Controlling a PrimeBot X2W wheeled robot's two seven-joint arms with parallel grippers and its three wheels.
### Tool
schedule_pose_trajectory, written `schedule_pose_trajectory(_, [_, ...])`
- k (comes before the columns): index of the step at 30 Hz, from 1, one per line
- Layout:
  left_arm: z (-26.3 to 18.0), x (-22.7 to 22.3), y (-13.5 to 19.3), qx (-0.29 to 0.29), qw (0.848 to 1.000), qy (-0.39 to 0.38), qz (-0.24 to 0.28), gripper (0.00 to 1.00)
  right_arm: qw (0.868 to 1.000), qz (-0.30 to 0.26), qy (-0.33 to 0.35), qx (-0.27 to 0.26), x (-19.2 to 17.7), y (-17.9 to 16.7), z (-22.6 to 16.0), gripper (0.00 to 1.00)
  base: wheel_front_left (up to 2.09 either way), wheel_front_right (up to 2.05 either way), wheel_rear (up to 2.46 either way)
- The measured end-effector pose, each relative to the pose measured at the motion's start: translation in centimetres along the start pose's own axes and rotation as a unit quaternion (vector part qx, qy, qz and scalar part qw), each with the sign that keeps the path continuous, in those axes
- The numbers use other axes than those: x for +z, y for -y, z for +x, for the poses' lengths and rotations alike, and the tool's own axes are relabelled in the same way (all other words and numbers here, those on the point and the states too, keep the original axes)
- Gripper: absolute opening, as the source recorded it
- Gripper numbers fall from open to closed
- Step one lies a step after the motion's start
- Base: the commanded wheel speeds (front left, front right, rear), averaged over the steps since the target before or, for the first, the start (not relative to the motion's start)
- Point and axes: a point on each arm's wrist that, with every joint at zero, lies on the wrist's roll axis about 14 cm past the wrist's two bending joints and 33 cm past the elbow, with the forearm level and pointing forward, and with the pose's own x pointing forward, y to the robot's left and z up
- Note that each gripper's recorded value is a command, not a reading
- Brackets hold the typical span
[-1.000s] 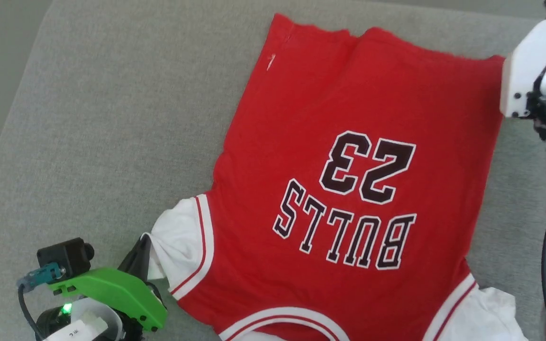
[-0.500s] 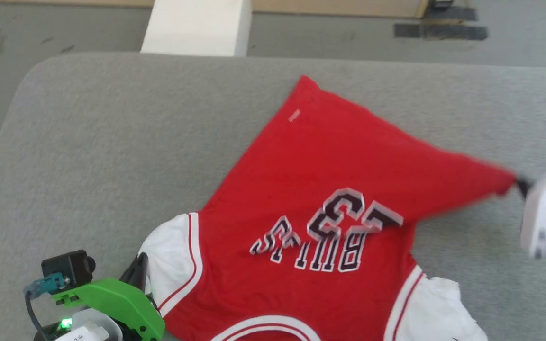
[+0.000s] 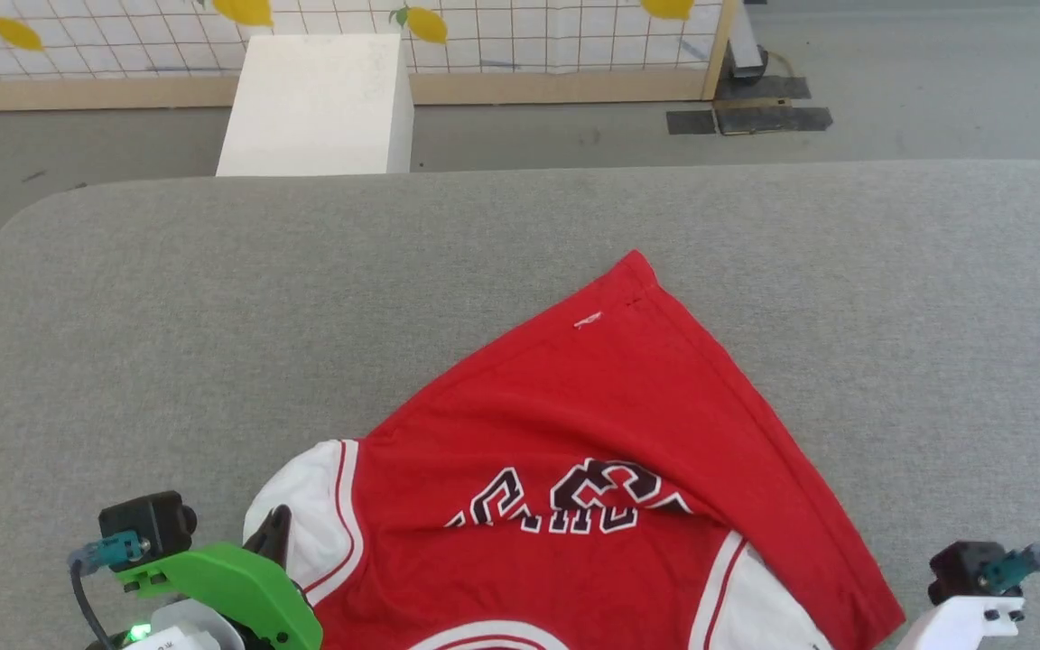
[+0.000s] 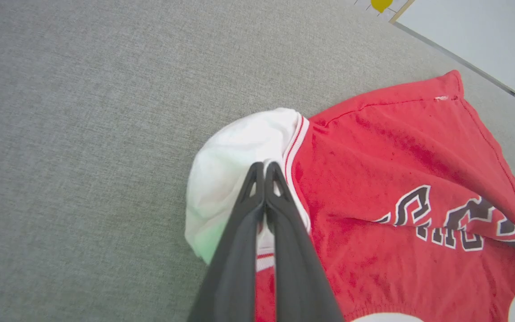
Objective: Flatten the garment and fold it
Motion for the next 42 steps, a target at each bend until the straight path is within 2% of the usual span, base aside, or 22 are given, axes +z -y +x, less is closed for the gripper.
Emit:
schedule_pose_trajectory(2, [0.1,-0.2,-0.1,0.002,1.0,-0.003,0.0,0.0,1.0,0.005,0.003,0.001,-0.1,0.0,0.1,0.0,0.0,0.0,0.0])
schedule_pose_trajectory(3, [0.1,-0.3,-0.2,0.003,1.0,-0.005,-0.002,0.0,1.0,0.005,0.015,0.001,0.4,0.0,0.1,0.06,0.0,0.0,0.0])
schedule_pose_trajectory(4, [0.1,-0.3,-0.2,0.003,1.0,-0.005,-0.004,0.0,1.0,0.005,0.025,0.001,0.7,0.0,0.1,1.0,0.0,0.0,0.0])
schedule_pose_trajectory(8, [0.0,-0.4,-0.6,0.008,1.0,-0.005,-0.005,0.0,0.993,0.006,0.114,0.01,5.1,-0.2,-1.0,1.0,0.0,0.0,0.0])
schedule_pose_trajectory(10, [0.0,-0.5,-0.7,0.01,1.0,-0.006,-0.007,0.0,0.983,0.004,0.186,0.012,8.9,-0.4,-2.3,1.0,0.0,0.0,0.0])
schedule_pose_trajectory(13, [0.0,-0.7,-0.9,0.011,1.0,-0.009,-0.01,0.0,0.966,-0.01,0.258,0.014,13.6,-0.9,-3.6,1.0,0.0,0.0,0.0])
schedule_pose_trajectory(18, [0.4,-0.8,-1.2,0.016,1.0,-0.013,-0.01,0.0,0.951,-0.075,0.298,0.034,20.0,-4.4,-3.1,1.0,0.0,0.0,0.0])
schedule_pose_trajectory(23, [0.9,-0.2,-1.3,0.017,1.0,-0.009,-0.011,0.0,0.949,-0.146,0.277,0.041,24.6,-8.3,-0.1,1.0,0.0,0.0,0.0])
schedule_pose_trajectory(27, [1.4,-0.1,-1.9,0.025,1.0,-0.01,-0.013,0.0,0.954,-0.205,0.218,0.035,26.0,-10.8,3.8,1.0,0.0,0.0,0.0])
schedule_pose_trajectory(31, [1.9,0.2,-2.7,0.037,0.999,-0.005,-0.015,0.0,0.956,-0.257,0.138,0.012,25.8,-11.7,8.0,1.0,0.0,0.0,0.0])
schedule_pose_trajectory(36, [2.3,0.1,-3.8,0.057,0.998,-0.005,-0.019,0.0,0.949,-0.31,0.06,-0.013,24.9,-12.1,12.3,1.0,0.0,0.0,0.0])
schedule_pose_trajectory(42, [2.5,-0.7,-5.1,0.081,0.996,-0.018,-0.023,0.0,0.94,-0.34,0.0,-0.016,23.2,-12.3,16.0,1.0,0.0,0.0,0.0])
